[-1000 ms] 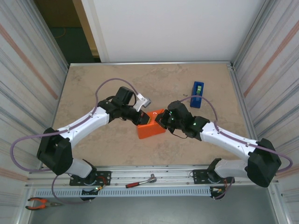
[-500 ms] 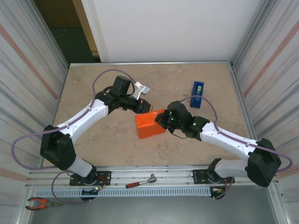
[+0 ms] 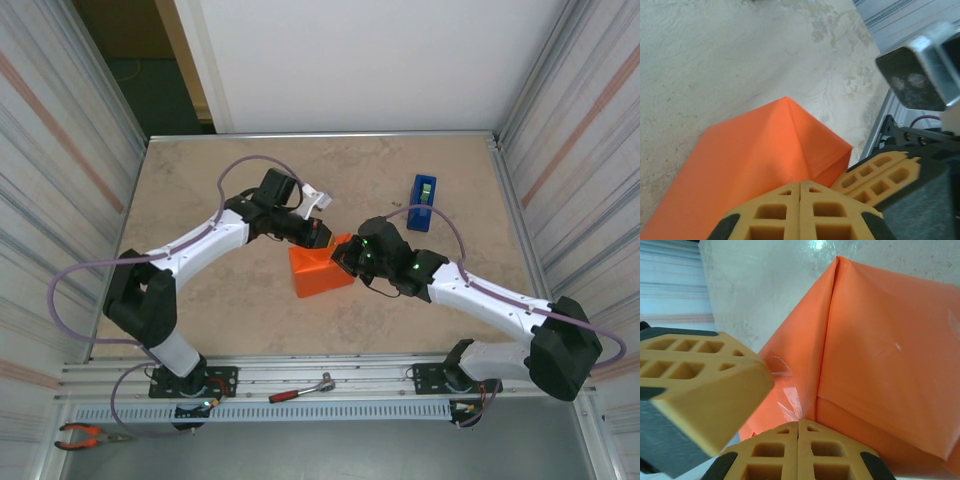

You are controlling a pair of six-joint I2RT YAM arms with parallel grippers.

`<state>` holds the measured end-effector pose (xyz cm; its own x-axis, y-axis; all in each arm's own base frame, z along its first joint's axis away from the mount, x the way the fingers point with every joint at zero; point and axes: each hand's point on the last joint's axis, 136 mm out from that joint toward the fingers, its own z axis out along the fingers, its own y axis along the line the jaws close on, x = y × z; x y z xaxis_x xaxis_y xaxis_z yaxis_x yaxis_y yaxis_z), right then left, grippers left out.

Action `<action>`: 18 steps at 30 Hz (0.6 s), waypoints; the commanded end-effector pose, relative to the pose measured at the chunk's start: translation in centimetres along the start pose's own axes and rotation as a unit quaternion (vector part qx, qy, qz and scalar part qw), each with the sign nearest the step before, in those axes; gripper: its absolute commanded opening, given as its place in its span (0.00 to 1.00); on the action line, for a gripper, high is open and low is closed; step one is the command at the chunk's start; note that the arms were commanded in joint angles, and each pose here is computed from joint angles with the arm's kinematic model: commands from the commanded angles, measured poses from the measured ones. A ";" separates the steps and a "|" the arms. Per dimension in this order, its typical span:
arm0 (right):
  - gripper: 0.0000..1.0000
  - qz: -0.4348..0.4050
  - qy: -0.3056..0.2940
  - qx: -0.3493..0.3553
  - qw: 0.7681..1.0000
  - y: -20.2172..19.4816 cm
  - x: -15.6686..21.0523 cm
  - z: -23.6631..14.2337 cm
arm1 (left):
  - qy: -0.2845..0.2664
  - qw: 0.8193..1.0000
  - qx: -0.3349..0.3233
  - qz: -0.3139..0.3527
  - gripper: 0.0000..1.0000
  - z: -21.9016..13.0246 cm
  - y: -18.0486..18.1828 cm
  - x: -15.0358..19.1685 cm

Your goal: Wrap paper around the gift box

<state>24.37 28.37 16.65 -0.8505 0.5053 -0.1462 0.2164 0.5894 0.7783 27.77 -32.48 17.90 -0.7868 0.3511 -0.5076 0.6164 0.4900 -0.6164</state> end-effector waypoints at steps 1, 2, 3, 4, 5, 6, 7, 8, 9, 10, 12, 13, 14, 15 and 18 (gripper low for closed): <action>0.00 0.010 0.025 0.119 0.993 -7.0 1.9 0.9 | 0.023 0.999 -0.036 0.010 0.00 0.7 1.4 1.6; 0.00 0.011 0.025 0.119 0.993 -7.0 1.9 0.9 | 0.027 0.998 -0.045 0.016 0.00 0.7 1.5 1.8; 0.00 0.010 0.025 0.118 0.993 -7.0 1.9 0.8 | 0.031 0.998 -0.057 0.023 0.00 0.7 1.7 2.0; 0.00 0.010 0.025 0.116 0.993 -6.9 1.9 0.8 | 0.036 0.996 -0.070 0.032 0.00 0.7 1.9 2.2; 0.00 0.010 0.025 0.116 0.993 -6.8 1.9 0.8 | 0.041 0.995 -0.079 0.038 0.00 0.6 1.9 2.5; 0.00 0.010 0.025 0.116 0.993 -6.8 1.9 0.8 | 0.041 0.995 -0.082 0.041 0.00 0.6 1.9 2.5; 0.00 0.010 0.025 0.116 0.993 -6.8 1.9 0.8 | 0.039 0.995 -0.083 0.043 0.00 0.4 1.8 2.4; 0.00 0.010 0.025 0.116 0.993 -6.8 1.9 0.8 | 0.036 0.995 -0.085 0.048 0.00 0.2 1.7 2.2; 0.00 0.010 0.024 0.116 0.993 -6.8 1.9 0.8 | 0.030 0.994 -0.086 0.053 0.00 -0.2 1.5 1.9; 0.00 0.010 0.024 0.117 0.993 -6.9 1.9 0.8 | 0.022 0.994 -0.085 0.058 0.00 -0.7 1.1 1.4; 0.00 0.010 0.024 0.119 0.993 -6.9 1.9 0.8 | 0.005 0.995 -0.080 0.066 0.00 -1.7 0.2 0.4; 0.00 0.010 0.023 0.119 0.993 -6.9 1.9 0.8 | -0.004 0.995 -0.076 0.071 0.00 -2.3 -0.4 0.0; 0.00 0.010 0.022 0.118 0.993 -6.9 1.9 0.7 | -0.013 0.994 -0.074 0.076 0.00 -2.9 -0.9 -0.4; 0.00 0.010 0.022 0.119 0.993 -7.0 1.8 0.7 | -0.017 0.994 -0.071 0.080 0.00 -3.2 -1.2 -0.6; 0.00 0.011 0.020 0.118 0.993 -6.9 1.8 0.7 | -0.022 0.994 -0.061 0.084 0.00 -3.9 -2.2 -0.6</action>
<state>24.46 28.38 16.67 -0.8462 0.5101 -0.1542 0.2135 0.5896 0.7790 27.16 -31.00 18.95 -0.7095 0.4101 -0.5731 0.6944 0.5456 -0.4692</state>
